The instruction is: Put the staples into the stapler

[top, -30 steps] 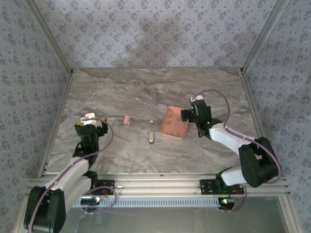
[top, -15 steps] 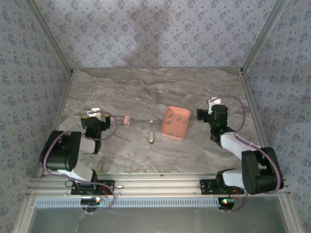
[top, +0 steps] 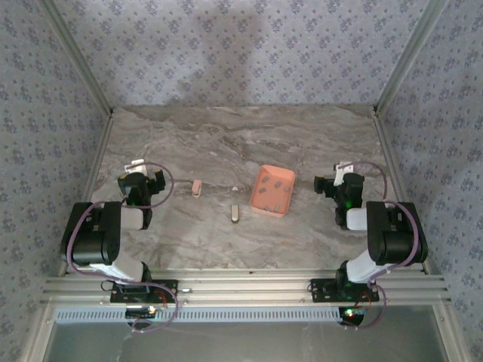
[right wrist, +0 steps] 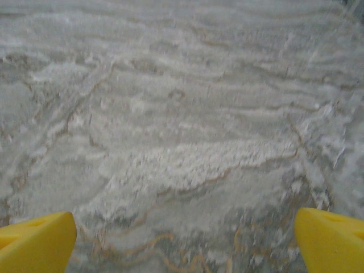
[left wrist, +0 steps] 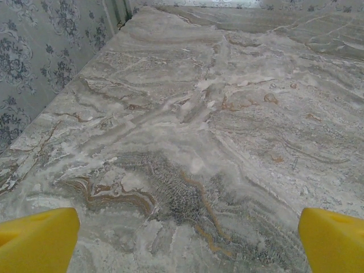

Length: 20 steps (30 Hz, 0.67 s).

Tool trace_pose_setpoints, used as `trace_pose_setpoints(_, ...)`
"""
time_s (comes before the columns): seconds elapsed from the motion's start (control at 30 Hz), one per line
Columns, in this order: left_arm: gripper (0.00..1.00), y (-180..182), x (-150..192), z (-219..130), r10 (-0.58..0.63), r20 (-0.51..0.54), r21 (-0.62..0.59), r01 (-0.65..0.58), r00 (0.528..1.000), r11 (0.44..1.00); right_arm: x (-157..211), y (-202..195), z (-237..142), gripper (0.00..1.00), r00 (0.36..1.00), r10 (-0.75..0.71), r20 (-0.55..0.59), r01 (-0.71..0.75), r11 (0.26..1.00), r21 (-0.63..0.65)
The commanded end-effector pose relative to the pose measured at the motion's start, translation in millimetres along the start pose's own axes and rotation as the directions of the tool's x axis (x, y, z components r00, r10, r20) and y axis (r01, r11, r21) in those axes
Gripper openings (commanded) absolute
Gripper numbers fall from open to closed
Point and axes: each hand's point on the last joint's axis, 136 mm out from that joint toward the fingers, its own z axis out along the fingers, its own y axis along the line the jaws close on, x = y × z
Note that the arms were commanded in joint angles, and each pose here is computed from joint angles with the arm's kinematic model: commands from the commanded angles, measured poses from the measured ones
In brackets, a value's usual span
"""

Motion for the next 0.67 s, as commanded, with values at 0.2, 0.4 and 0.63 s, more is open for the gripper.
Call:
trace_pose_setpoints(0.2, 0.99, -6.8, -9.9, -0.1, -0.007, 0.021, 0.024, 0.006, 1.000, 1.000, -16.9, 0.6, 1.6, 1.00, 0.999, 0.021, 0.047, -0.020, 1.000, -0.016)
trace_pose_setpoints(0.4, 0.99, -6.3, -10.1, 0.2, -0.009, 0.021, 0.023, 0.008, 1.000, 1.000, -17.8, 0.4, 1.6, 1.00, 0.999, 0.021, 0.049, -0.020, 1.000, -0.015)
trace_pose_setpoints(0.63, 0.98, -5.8, -9.8, 0.1, -0.011, 0.021, 0.025, 0.010, 1.000, 1.000, -17.0, 0.8, 1.5, 1.00, 0.999, 0.021, 0.047, -0.020, 1.000, -0.018)
